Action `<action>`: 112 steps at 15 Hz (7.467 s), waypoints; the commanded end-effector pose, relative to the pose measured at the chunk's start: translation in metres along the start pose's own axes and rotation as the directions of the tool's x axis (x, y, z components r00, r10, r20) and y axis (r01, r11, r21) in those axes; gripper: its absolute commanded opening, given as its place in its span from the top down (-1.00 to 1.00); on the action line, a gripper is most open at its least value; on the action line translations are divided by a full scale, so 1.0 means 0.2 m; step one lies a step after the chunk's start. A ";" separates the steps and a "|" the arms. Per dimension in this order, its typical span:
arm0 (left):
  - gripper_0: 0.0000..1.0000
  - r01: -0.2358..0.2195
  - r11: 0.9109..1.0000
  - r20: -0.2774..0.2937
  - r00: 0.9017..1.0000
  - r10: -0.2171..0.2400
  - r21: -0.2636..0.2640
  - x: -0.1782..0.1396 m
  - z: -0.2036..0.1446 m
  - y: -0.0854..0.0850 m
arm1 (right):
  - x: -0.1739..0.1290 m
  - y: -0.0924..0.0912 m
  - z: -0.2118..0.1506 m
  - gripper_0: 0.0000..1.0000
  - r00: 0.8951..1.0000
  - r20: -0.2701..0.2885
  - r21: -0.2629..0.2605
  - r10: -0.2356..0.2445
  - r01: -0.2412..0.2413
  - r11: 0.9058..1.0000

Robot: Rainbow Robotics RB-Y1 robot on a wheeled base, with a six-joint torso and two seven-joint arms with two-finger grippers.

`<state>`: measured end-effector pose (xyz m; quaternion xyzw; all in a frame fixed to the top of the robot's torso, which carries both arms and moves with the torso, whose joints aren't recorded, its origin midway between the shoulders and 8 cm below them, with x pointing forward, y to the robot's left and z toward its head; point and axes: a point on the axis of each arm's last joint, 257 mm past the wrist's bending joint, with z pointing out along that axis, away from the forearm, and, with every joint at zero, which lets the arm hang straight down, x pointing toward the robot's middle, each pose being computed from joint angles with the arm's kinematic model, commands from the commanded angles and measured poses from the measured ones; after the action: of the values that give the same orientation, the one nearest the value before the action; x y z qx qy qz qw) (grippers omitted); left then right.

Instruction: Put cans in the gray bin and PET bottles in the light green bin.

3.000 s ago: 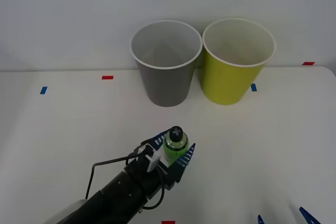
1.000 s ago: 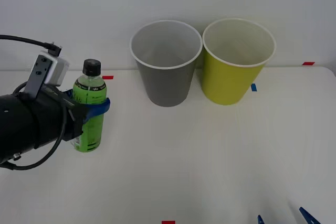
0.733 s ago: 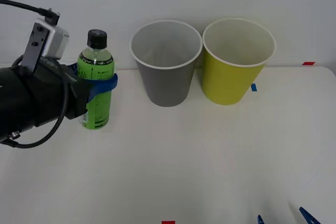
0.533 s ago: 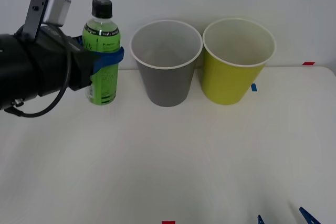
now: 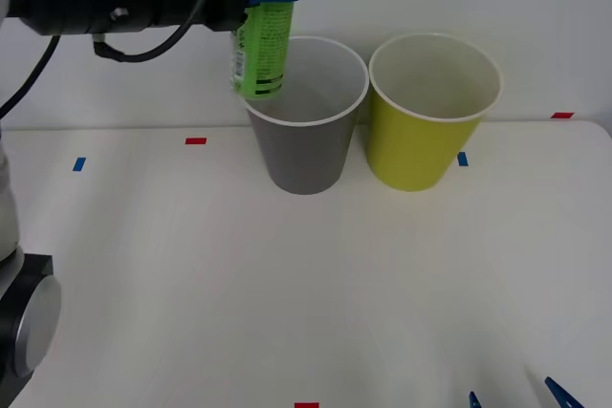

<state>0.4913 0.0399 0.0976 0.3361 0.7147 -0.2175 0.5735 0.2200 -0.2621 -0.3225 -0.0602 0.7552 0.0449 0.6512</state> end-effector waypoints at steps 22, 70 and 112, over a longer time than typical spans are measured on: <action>1.00 -0.054 0.998 0.289 0.956 0.041 0.039 -0.41 1.03 -0.50 | 0.00 0.00 0.00 -1.00 1.000 0.000 0.000 0.000 0.000 1.000; -1.00 -0.004 0.958 0.414 0.901 0.128 -0.287 0.72 -0.32 0.02 | 0.00 0.00 0.00 -1.00 1.000 0.000 0.000 0.000 0.000 1.000; -1.00 0.211 0.721 0.118 0.977 -0.179 -0.660 2.43 -1.36 -0.46 | 0.00 0.00 0.00 -1.00 1.000 0.000 0.000 0.000 0.000 1.000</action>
<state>0.1843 0.2786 -0.3108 0.0252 0.7623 -0.0134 0.6466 0.2200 -0.2621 -0.3225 -0.0601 0.7552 0.0449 0.6512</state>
